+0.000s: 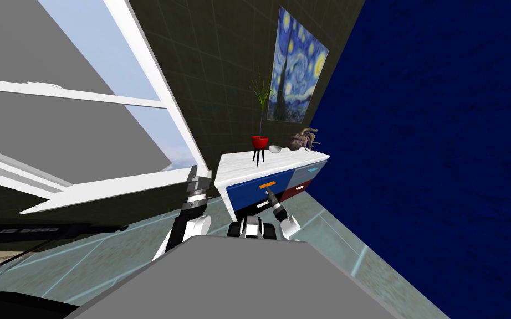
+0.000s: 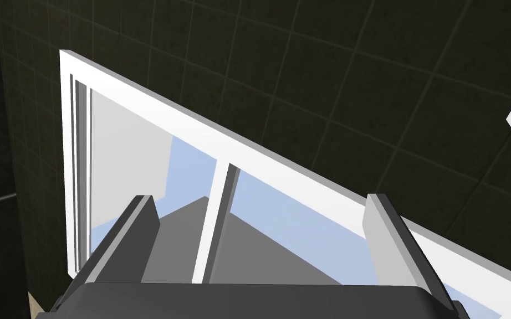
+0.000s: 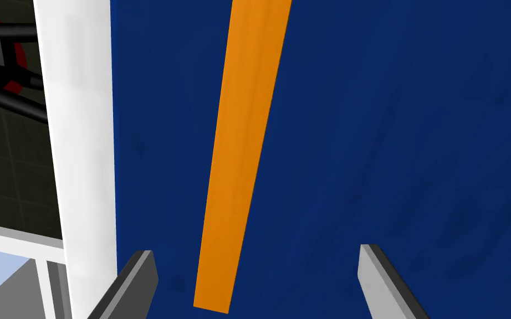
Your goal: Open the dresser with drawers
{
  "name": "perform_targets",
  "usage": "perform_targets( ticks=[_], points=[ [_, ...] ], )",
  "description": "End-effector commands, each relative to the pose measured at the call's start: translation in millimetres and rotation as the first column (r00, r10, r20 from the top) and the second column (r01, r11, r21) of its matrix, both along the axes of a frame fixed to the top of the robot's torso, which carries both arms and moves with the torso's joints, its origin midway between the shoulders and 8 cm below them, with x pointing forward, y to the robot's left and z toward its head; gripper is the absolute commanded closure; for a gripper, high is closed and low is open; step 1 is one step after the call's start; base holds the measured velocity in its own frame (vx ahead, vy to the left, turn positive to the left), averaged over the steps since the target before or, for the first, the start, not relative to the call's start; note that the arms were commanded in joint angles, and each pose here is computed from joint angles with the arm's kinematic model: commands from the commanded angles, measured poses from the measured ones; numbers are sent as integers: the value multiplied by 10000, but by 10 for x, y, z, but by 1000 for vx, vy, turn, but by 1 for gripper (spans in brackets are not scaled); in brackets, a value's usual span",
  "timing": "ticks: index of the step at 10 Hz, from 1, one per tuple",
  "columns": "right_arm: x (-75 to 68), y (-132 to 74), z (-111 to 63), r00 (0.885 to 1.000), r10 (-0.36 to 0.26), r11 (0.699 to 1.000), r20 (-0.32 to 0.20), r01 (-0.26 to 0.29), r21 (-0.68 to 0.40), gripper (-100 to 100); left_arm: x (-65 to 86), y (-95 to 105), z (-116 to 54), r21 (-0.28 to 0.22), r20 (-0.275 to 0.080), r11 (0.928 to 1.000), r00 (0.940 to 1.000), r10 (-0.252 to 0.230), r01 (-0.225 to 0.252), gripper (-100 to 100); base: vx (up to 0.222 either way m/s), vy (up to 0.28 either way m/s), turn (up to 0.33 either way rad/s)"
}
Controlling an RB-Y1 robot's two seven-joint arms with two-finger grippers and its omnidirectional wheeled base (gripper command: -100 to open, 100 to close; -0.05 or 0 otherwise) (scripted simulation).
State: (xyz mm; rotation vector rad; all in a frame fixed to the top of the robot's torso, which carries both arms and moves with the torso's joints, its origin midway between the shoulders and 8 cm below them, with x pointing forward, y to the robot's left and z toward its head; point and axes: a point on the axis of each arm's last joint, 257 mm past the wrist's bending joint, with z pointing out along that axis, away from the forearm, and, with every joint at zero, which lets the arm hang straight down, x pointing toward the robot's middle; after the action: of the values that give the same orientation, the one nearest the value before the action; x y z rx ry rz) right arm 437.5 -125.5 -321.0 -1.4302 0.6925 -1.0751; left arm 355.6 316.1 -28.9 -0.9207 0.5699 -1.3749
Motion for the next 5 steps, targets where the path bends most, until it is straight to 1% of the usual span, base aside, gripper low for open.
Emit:
perform_targets(
  ticks=[1,2,5],
  points=[
    [9,-4,3,10000,-16,10000,-19,16,10,100,0,0,0,0,0,10000,10000,0,0,0,0,0,0],
    [11,-18,18,10000,2,10000,-16,-2,7,100,0,0,0,0,0,10000,10000,0,0,0,-92,-30,-10],
    [16,-43,44,10000,30,10000,-15,-30,5,100,1,0,1,0,2,10000,10000,-1,1,0,-165,-55,-11]
  ],
)
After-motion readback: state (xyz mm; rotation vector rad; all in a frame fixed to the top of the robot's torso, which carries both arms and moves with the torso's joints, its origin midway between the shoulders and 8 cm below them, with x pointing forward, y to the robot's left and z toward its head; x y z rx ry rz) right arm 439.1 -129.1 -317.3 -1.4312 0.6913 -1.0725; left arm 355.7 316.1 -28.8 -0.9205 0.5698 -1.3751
